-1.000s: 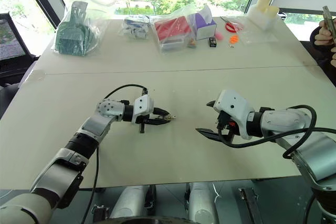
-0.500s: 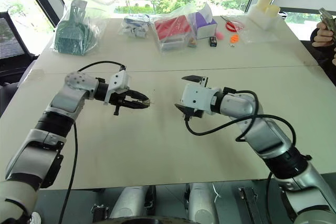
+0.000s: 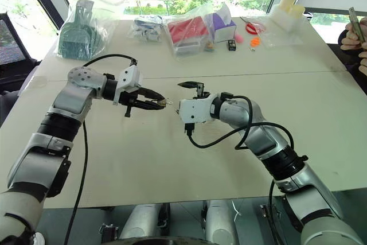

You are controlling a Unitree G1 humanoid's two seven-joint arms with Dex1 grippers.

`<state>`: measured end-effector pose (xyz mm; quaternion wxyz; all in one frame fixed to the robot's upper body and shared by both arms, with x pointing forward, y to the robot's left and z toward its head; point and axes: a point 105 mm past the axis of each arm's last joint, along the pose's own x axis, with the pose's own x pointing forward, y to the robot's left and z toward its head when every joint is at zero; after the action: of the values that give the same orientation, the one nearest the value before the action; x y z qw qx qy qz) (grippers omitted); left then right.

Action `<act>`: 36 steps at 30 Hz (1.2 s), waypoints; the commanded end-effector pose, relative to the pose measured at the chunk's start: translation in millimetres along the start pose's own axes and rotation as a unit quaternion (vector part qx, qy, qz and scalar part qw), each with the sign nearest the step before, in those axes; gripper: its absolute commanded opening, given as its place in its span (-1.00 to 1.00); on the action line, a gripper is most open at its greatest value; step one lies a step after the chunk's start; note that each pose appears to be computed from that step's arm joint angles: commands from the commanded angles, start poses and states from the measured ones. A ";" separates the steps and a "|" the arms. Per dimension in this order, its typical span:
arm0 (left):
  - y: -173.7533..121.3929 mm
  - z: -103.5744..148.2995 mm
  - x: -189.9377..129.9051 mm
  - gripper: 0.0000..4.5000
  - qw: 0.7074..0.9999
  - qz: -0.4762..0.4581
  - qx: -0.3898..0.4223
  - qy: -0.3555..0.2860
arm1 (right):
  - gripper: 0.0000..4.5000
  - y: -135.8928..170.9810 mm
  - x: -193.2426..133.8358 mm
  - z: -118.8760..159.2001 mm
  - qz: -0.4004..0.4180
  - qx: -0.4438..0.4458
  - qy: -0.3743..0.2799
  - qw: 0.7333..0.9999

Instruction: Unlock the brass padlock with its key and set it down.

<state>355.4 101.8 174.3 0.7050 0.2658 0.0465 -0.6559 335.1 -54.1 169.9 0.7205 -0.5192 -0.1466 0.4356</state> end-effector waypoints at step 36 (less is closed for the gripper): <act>7.0 17.8 -3.3 -0.67 0.999 0.018 0.034 -0.024 | -0.35 -15.9 8.7 20.3 -0.012 -0.012 -0.038 0.999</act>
<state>356.2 98.5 177.7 0.7082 0.2631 0.0310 -0.6544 337.1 -38.9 169.9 0.7125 -0.5121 -0.1514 0.4551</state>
